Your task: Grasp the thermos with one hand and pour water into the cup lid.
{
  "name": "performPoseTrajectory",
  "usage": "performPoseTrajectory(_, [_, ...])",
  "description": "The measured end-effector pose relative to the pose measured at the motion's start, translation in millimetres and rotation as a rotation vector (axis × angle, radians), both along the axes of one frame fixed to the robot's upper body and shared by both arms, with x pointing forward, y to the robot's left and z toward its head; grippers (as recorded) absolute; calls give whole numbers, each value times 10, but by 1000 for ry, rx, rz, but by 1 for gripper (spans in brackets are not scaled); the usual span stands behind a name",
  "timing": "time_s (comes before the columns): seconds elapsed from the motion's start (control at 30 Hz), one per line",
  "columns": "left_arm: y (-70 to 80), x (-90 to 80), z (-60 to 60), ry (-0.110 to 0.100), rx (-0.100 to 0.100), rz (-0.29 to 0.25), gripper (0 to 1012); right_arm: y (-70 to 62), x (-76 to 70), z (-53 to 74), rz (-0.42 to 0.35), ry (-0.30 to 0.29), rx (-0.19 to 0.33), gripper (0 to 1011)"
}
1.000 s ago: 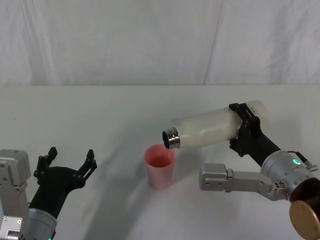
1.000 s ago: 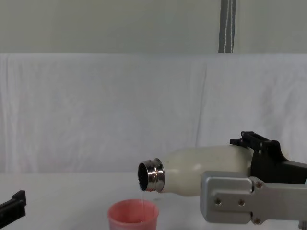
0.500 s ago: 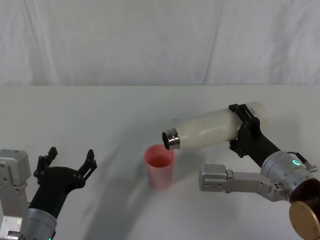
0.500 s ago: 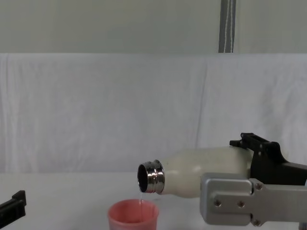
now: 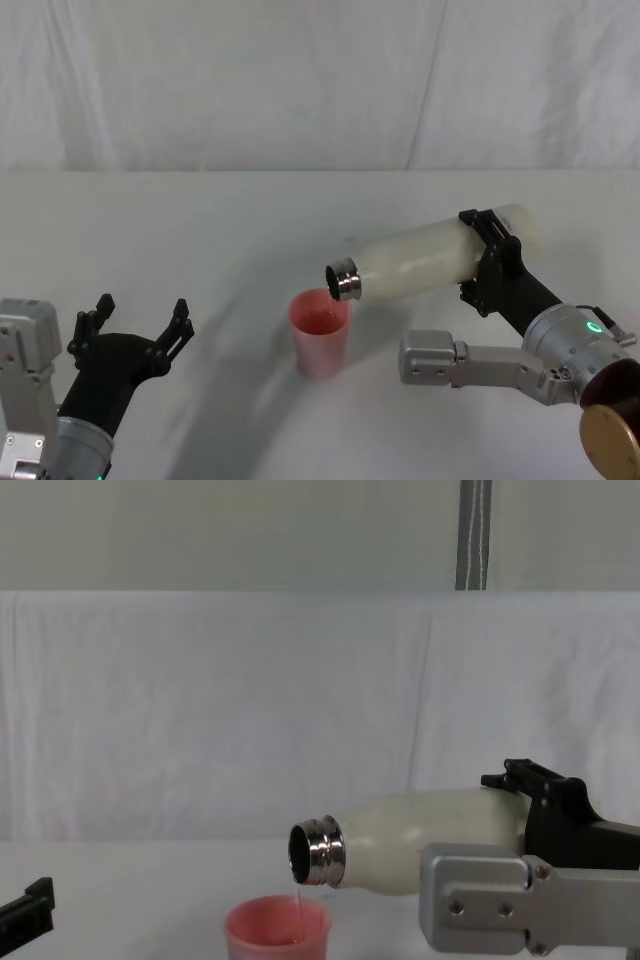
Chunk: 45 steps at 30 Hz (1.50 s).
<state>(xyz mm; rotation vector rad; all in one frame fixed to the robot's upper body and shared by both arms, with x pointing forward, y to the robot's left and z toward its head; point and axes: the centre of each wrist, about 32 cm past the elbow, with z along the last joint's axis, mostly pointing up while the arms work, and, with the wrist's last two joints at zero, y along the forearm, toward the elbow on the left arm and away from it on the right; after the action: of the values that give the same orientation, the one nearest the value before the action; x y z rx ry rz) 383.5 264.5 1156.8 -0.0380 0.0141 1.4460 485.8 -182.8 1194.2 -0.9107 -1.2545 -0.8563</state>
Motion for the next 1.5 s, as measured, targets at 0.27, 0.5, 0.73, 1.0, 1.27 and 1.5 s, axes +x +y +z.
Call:
performPoseTrajectory(0.27, [0, 0, 0, 0, 0, 0, 1001, -8, -1, -1, -1, -2, 0, 949])
performPoseTrajectory(0.5, [0, 0, 0, 0, 0, 0, 1001, -10, -2, 0, -2, -4, -1, 948])
performPoseTrajectory(0.73, [0, 0, 0, 0, 0, 0, 1001, -10, -2, 1, -2, -4, -1, 948])
performPoseTrajectory(1.0, [0, 0, 0, 0, 0, 0, 1001, -5, -2, 2, -1, -5, -1, 948])
performPoseTrajectory(1.27, [0, 0, 0, 0, 0, 0, 1001, -1, -2, 3, -1, -3, -1, 948])
performPoseTrajectory(1.5, [0, 0, 0, 0, 0, 0, 1001, 0, -2, 2, -1, -3, -2, 948])
